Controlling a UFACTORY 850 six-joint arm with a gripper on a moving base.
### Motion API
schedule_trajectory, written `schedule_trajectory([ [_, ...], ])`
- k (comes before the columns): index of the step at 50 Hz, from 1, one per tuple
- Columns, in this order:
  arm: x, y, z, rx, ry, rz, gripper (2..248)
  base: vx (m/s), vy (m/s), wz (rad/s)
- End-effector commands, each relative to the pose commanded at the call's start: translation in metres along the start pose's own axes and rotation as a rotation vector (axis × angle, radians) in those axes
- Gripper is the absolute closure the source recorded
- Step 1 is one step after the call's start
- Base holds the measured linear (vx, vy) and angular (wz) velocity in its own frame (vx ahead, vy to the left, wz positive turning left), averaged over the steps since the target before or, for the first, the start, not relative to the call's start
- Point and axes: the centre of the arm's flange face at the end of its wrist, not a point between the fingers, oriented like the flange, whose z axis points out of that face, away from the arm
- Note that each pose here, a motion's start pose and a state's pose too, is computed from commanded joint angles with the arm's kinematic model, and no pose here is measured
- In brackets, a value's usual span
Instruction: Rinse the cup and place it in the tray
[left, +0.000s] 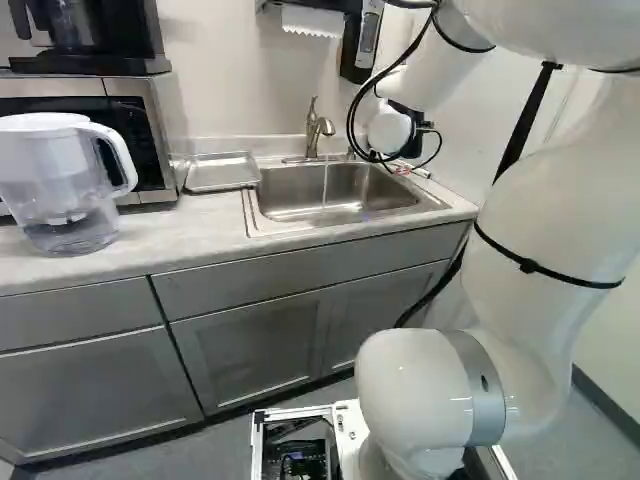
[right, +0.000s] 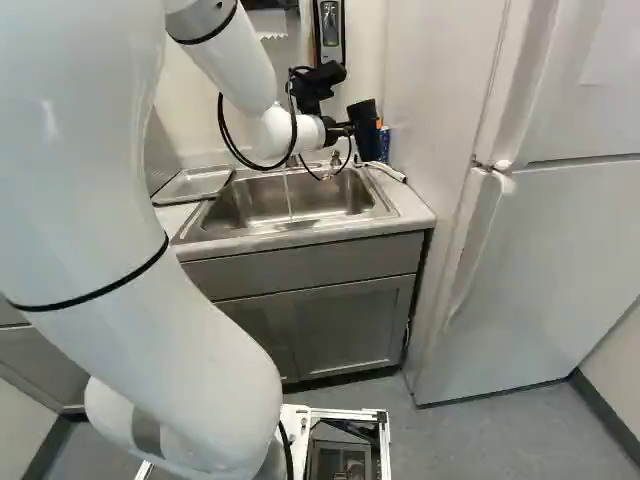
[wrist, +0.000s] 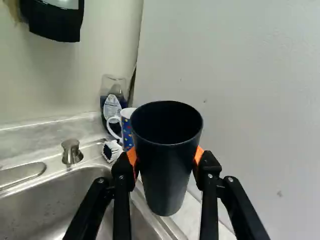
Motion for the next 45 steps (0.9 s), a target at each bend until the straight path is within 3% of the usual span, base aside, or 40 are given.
schedule_trajectory([
  [45, -0.005, -0.02, 0.0, 0.229, -0.083, 0.251, 126, 0.0, 0.0, 0.0],
])
